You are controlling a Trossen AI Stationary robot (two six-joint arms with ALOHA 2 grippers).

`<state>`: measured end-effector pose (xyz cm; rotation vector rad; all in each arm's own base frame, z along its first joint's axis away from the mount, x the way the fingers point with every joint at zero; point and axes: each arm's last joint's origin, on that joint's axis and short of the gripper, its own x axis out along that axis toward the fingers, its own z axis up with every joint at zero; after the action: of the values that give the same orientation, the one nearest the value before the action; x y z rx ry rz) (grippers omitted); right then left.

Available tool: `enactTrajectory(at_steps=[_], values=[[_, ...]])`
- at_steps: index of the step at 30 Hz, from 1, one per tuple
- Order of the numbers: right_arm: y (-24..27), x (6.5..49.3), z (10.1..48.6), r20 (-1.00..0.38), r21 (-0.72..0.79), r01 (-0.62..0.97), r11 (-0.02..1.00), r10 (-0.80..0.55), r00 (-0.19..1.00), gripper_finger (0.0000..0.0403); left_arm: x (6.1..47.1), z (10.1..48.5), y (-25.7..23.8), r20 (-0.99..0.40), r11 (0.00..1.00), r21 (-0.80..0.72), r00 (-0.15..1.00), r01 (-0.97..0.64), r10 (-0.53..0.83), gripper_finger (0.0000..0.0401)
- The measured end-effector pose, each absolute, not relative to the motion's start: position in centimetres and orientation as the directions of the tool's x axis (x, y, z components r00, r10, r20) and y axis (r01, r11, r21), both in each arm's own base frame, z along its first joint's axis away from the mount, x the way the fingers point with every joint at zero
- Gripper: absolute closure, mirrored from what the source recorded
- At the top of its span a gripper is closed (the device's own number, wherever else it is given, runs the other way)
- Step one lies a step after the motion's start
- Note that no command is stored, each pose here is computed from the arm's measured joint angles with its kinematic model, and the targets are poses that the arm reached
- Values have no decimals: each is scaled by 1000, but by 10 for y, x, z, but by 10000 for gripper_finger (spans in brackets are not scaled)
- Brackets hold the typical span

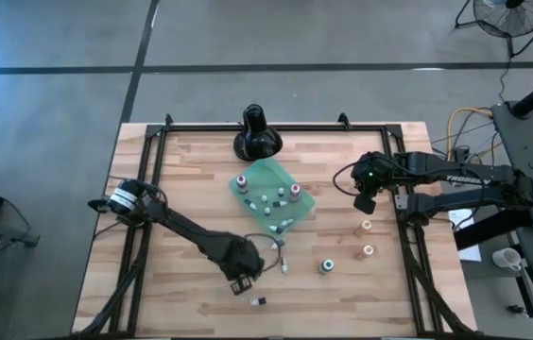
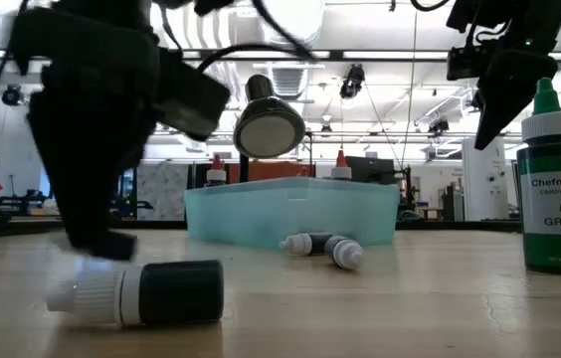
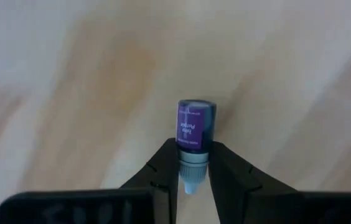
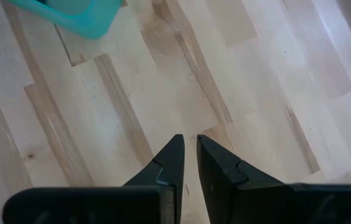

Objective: Pick & Place food coloring
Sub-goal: Put the small purple food coloring bottle into the green bin

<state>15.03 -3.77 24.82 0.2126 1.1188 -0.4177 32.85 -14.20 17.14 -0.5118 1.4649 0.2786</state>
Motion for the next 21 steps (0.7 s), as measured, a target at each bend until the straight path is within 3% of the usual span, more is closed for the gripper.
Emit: enactTrajectory(at_steps=[3, 6, 8, 14, 21], values=[[-38, 150, 248, -903, -44, 425, 904, -218, 371, 365, 315, 180, -124, -979, 810, -102, -85, -578, -184, 353], [-38, 151, 248, -902, -42, 426, 904, -219, 373, 365, 299, 178, -114, -896, 759, -63, -298, -648, -329, 353], [-38, 151, 248, -901, -42, 428, 903, -219, 374, 365, 292, 176, -112, -824, 735, -65, -379, -675, -420, 353], [-38, 151, 248, -901, -41, 428, 903, -219, 374, 365, 274, 162, -112, -629, 655, -113, -457, -747, -629, 352], [-38, 151, 248, -901, -41, 428, 903, -219, 374, 365, 252, 137, -106, -551, 635, -65, -503, -770, -666, 352]])
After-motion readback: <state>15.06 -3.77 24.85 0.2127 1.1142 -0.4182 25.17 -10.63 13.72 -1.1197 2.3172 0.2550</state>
